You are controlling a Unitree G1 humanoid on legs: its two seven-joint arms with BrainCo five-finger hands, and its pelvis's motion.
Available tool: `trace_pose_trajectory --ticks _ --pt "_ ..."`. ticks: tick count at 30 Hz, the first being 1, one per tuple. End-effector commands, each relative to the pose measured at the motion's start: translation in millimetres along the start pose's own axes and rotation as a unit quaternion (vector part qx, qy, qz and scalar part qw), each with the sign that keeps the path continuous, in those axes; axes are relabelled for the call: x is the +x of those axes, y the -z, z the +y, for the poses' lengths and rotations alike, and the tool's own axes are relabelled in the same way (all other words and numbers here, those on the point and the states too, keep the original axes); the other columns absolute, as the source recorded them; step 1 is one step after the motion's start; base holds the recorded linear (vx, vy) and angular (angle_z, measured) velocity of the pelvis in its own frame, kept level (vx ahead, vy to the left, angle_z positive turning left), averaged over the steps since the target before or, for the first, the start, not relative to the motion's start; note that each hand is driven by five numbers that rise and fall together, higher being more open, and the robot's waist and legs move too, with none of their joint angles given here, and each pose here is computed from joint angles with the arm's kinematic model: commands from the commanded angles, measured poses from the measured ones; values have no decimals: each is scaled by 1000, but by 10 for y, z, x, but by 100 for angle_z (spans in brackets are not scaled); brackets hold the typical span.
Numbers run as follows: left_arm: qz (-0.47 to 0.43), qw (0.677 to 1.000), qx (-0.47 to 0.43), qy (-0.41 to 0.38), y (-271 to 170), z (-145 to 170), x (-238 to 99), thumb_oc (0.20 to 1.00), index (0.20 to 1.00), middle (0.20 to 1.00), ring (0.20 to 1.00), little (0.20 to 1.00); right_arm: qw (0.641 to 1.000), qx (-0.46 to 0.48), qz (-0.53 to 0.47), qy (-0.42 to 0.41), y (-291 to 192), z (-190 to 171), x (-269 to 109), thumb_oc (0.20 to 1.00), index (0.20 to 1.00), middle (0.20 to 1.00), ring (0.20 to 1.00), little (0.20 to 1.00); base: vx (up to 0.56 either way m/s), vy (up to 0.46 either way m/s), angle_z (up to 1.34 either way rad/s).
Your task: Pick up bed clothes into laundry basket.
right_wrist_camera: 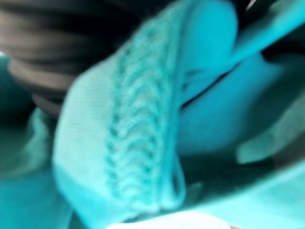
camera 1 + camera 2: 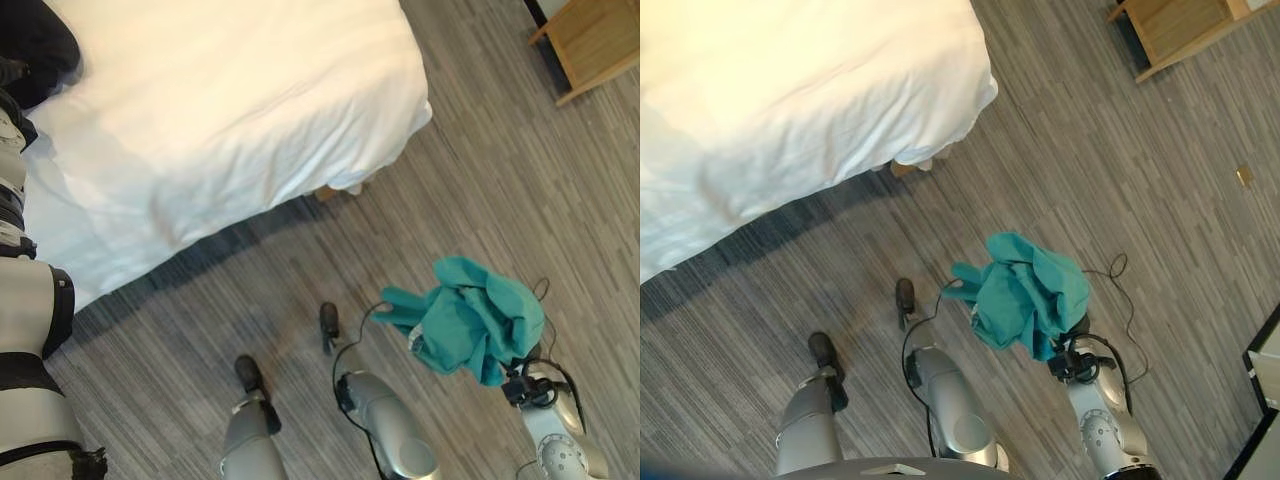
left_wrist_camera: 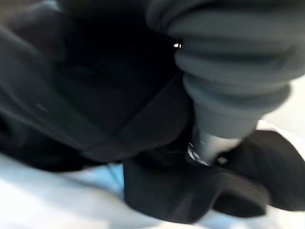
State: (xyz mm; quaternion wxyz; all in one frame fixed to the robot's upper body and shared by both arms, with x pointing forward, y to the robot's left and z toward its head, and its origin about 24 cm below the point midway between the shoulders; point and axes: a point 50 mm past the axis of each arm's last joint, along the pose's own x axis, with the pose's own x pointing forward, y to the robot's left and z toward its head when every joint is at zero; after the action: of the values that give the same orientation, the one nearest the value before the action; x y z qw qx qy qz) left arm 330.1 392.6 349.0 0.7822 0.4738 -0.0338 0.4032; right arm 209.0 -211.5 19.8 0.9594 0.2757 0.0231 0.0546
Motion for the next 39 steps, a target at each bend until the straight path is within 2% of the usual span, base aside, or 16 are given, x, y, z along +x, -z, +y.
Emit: trace_pose_trajectory --ticks 1,2,5,7,8,9,10,12,13,15,20,22,25,27,35,39 --pt "-8 976 -212 39 -31 -253 -72 200 200 200 200 200 998 -20 -47 21 -230 -119 2 200 200 200 200 200 32 57 8" --pt "-7 976 -213 39 -22 -259 -75 200 200 200 200 200 998 -21 -47 21 -233 -121 1 200 200 200 200 200 40 59 9" --pt "-92 911 -399 58 -420 -338 -183 200 200 200 200 200 996 -46 -60 38 -331 -175 72 200 200 200 200 200 101 122 20" --pt "-104 896 -427 69 -474 -388 -232 200 200 200 200 200 996 -51 -65 44 -365 -184 97 200 200 200 200 200 54 85 15" --pt "-135 872 -465 74 -585 -372 -297 200 200 200 200 200 995 -51 -73 48 -392 -184 107 200 200 200 200 200 105 150 12" --pt "-184 830 -516 105 -768 -419 -463 200 200 200 200 200 993 -59 -85 65 -452 -216 124 200 200 200 200 200 46 109 6" --pt "-183 830 -516 105 -759 -422 -467 200 200 200 200 200 993 -60 -84 65 -453 -216 124 200 200 200 200 200 91 99 6" --pt "-269 774 -555 144 -921 -368 -798 200 200 200 200 200 987 -73 -110 89 -556 -261 134 200 200 200 200 200 66 79 21" --pt "-268 774 -555 144 -911 -368 -801 200 200 200 200 200 987 -74 -110 89 -557 -260 134 200 200 200 200 200 46 69 22" --pt "-307 743 -571 169 -724 -348 -1098 200 200 200 200 200 981 -74 -146 107 -666 -279 141 200 200 200 200 200 89 42 12" --pt "-308 707 -613 171 -396 -364 -1511 200 200 200 200 200 975 -71 -184 106 -783 -239 146 200 200 200 200 200 75 1 0" --pt "-277 713 -619 176 -138 -434 -1698 200 200 200 200 200 970 -89 -199 107 -882 -231 134 200 200 200 200 200 43 -1 2" --pt "-179 690 -674 194 192 -763 -2096 200 200 200 200 200 966 -85 -223 98 -950 -165 143 200 200 200 200 200 0 0 0" --pt "-137 698 -675 198 335 -871 -2268 200 200 200 200 200 965 -87 -229 99 -965 -148 134 200 200 200 200 200 0 0 0" --pt "-10 691 -706 153 759 -1033 -2639 200 200 200 200 200 954 -79 -263 121 -1035 -173 16 200 200 200 200 200 7 -3 6" --pt "-17 702 -691 174 726 -1045 -2653 200 200 200 200 200 950 -82 -271 133 -1065 -211 -35 200 200 200 200 200 -2 24 5"
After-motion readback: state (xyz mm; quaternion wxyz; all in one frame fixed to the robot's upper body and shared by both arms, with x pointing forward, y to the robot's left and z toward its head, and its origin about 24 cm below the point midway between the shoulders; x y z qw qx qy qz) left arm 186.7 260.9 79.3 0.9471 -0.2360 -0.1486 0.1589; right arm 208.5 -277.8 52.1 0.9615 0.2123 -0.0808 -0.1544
